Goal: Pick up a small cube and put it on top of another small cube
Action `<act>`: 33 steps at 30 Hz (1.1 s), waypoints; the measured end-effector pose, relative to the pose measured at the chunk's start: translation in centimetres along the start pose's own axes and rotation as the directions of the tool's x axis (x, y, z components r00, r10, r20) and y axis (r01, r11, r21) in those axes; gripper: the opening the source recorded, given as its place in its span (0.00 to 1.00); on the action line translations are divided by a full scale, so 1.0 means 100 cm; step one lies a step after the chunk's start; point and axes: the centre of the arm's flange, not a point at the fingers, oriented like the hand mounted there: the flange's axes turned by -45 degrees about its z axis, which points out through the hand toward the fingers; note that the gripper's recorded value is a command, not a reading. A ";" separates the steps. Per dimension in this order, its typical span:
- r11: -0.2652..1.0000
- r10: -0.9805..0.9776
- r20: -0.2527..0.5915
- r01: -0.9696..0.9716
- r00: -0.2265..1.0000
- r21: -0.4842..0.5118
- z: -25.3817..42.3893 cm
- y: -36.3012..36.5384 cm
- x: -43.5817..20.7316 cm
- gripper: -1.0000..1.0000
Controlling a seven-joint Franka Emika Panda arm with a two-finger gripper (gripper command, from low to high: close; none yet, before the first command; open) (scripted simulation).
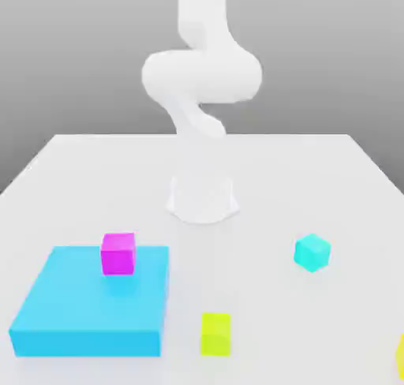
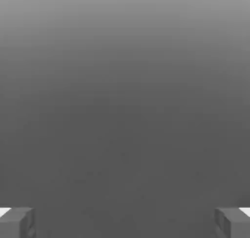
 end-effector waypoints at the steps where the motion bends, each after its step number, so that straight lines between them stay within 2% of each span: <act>1: 0.999 -0.038 0.025 0.038 0.999 0.009 0.018 -0.008 0.003 0.50; 8: 0.955 -0.293 0.165 0.279 0.942 0.105 0.132 -0.070 0.001 0.50; 16: 0.817 -0.572 0.260 0.509 0.778 0.271 0.253 -0.155 -0.042 0.50; 24: 0.593 -0.802 0.268 0.656 0.533 0.467 0.355 -0.244 -0.129 0.50; 31: 0.361 -0.932 0.210 0.690 0.297 0.627 0.425 -0.309 -0.235 0.50; 33: 0.339 -0.940 0.201 0.689 0.276 0.641 0.446 -0.316 -0.259 0.50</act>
